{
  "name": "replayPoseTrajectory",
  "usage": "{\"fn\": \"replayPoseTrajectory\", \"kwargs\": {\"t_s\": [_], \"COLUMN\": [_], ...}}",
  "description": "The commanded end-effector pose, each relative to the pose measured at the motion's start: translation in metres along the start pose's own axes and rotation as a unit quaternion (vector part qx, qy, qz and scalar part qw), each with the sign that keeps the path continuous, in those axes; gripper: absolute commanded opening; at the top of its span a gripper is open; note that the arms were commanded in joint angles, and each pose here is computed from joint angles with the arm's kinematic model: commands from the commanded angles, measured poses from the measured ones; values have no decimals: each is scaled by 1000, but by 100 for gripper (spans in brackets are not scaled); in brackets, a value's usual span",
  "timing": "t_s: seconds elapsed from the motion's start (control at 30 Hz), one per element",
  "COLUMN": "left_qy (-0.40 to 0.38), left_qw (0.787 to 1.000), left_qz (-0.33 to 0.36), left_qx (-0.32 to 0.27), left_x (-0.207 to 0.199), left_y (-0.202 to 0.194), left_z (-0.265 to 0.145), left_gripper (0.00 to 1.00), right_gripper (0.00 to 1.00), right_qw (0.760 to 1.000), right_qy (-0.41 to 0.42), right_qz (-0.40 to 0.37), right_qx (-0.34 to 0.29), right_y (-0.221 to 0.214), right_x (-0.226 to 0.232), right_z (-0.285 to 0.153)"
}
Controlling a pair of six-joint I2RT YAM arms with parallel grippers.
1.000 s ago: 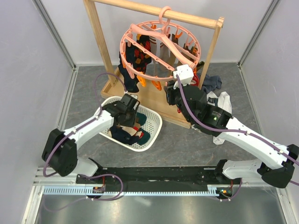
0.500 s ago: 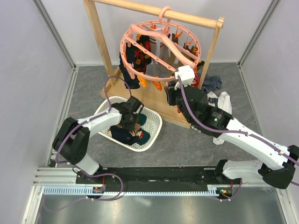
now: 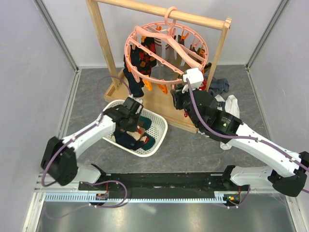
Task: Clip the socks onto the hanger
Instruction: Pick up the sock from the bin.
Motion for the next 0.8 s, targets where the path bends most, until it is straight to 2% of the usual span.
{"fn": "replayPoseTrajectory", "kwargs": {"t_s": [0.0, 0.27, 0.37, 0.5, 0.63, 0.77], "left_qy": [3, 9, -22, -90, -139, -153], "left_qw": [994, 973, 953, 916, 886, 872], "left_qz": [-17, -37, -51, -80, -97, -103], "left_qx": [-104, -229, -298, -384, -432, -453], "left_x": [7, 15, 12, 1, -10, -21], "left_y": [17, 21, 28, 42, 54, 69], "left_z": [-54, -105, -122, -143, -154, -150], "left_gripper": [2, 2, 2, 2, 2, 2], "right_gripper": [0, 0, 0, 0, 0, 0], "right_qw": [999, 999, 999, 999, 998, 998], "right_qy": [-7, 8, 21, 31, 40, 47], "right_qz": [-18, -13, -9, -5, -2, 4], "right_qx": [33, 34, 40, 40, 42, 43], "right_y": [-14, -10, -11, -8, -7, -6], "right_x": [-7, -4, 0, 3, 5, 6], "right_z": [-7, -8, -8, -8, -9, -10]}}
Point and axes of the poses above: each gripper's point midway between its finger pads, its own z axis out along the fingers, its own x axis along the line the jaws close on, y = z × x, the point moved 9 cm from there along -z, back along the fingers, and after that the axes turned 15 degrees about z, right-handed, at the moved point
